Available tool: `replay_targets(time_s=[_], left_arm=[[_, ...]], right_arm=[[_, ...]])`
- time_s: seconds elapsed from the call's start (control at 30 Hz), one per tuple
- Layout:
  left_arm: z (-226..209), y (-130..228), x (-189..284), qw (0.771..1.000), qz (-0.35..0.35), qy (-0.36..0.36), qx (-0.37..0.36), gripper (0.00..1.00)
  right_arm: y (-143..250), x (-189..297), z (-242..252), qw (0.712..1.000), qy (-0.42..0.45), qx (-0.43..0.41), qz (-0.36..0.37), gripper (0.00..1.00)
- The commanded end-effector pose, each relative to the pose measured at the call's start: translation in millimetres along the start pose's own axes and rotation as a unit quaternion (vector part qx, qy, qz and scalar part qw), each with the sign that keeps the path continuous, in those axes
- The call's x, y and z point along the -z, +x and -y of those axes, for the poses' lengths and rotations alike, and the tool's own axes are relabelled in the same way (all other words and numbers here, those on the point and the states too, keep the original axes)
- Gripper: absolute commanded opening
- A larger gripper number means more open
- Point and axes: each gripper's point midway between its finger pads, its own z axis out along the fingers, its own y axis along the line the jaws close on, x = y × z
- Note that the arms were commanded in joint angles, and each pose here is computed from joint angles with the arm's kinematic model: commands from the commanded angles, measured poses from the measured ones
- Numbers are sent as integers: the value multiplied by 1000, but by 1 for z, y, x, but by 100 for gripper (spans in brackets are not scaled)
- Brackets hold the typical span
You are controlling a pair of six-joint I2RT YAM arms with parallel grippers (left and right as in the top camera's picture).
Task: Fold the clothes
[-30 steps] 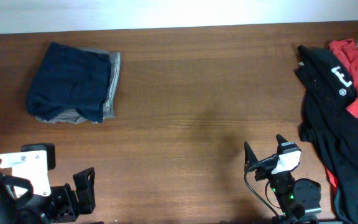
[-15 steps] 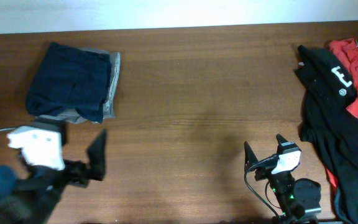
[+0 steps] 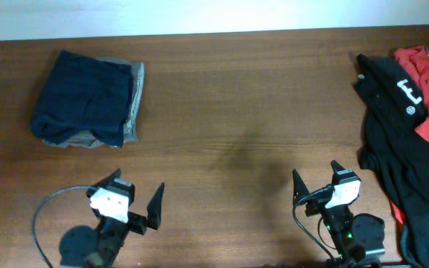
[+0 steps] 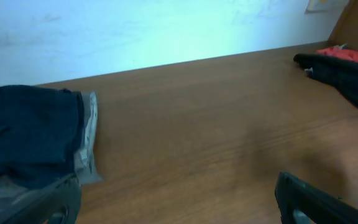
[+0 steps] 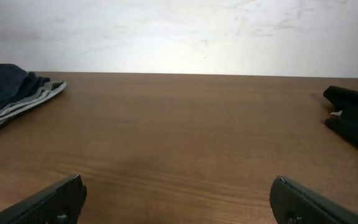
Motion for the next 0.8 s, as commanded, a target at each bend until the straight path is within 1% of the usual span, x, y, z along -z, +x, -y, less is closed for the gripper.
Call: replay_targets(time_s=[0.0,0.17,0.3,0.77], left_arm=[[3,22,-6,1000,24,10,-6,99],[3,38,-20,998,54,19,-13,99],[2,53,-28,999,47,20,-12,99],[5,52,-30,998,56,26,-15,99]], right_arm=[[2,0,1,1000,1,-7,0,99],[2,0,1,1000,1,-7,-1,99],[2,0,1,1000,1,-7,0,99],[2,0,1,1000,1,-7,0,99]])
